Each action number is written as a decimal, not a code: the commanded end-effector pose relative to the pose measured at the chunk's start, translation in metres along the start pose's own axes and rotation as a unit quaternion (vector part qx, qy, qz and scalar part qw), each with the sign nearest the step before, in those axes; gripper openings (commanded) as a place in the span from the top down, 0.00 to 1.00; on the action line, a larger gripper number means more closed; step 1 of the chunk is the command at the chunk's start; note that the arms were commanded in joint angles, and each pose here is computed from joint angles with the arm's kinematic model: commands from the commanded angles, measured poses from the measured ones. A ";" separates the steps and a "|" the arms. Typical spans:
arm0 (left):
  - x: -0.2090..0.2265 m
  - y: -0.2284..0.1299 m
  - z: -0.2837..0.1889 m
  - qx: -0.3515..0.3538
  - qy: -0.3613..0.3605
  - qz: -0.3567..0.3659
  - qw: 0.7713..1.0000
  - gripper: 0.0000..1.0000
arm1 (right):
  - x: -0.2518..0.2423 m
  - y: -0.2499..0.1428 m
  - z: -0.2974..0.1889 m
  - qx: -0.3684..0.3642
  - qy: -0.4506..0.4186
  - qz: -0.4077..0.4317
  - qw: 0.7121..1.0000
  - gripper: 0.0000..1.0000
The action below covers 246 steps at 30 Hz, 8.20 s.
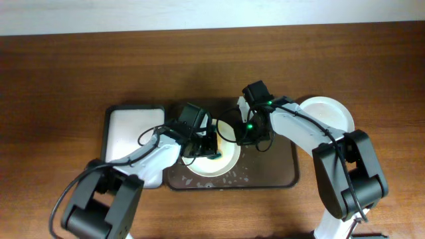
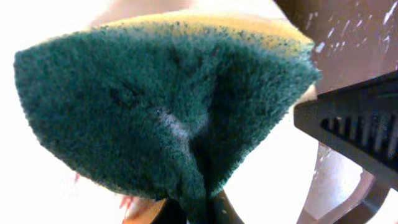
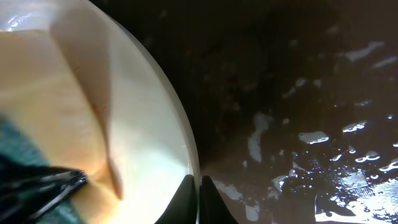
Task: Clean dirty plates on tray and stack at the side
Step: 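Scrub the last plate with the sponge in the left gripper, then return the sponge to the white tray with the left gripper, then release the sponge on the white tray and lift the left gripper, then lift the last plate with the right gripper and carry it right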
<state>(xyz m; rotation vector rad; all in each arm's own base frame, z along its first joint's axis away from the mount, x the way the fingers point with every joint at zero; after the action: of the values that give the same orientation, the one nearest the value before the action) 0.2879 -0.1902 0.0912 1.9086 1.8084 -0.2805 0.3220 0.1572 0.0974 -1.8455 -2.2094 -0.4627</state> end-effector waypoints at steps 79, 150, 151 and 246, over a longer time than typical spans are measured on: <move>0.155 0.018 -0.083 0.045 0.206 0.032 0.977 0.04 | 0.003 -0.022 0.013 0.052 -0.011 0.001 0.999 0.96; 0.166 0.059 -0.066 0.069 0.230 -0.039 0.970 0.76 | 0.003 -0.021 0.013 0.051 -0.012 0.000 0.999 0.96; 0.166 0.058 -0.067 0.074 0.230 -0.041 0.970 0.99 | 0.003 -0.021 0.013 0.051 -0.012 0.000 0.999 0.96; 0.117 0.049 -0.152 0.025 0.210 -0.028 0.977 0.01 | -0.178 -0.037 -0.203 -0.228 -0.178 0.421 0.860 0.96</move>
<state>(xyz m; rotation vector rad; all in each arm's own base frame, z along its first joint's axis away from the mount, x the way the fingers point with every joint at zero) 0.3199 -0.0156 0.1726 2.0870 2.1476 0.0631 0.3202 -0.0613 0.2259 -3.1184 -1.4383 -0.4710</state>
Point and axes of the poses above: each gripper's point midway between its finger pads, its own z axis out along the fingers, its own x axis along the line the jaws close on, y = z × x, the point moved 9 cm from there along -z, back along the fingers
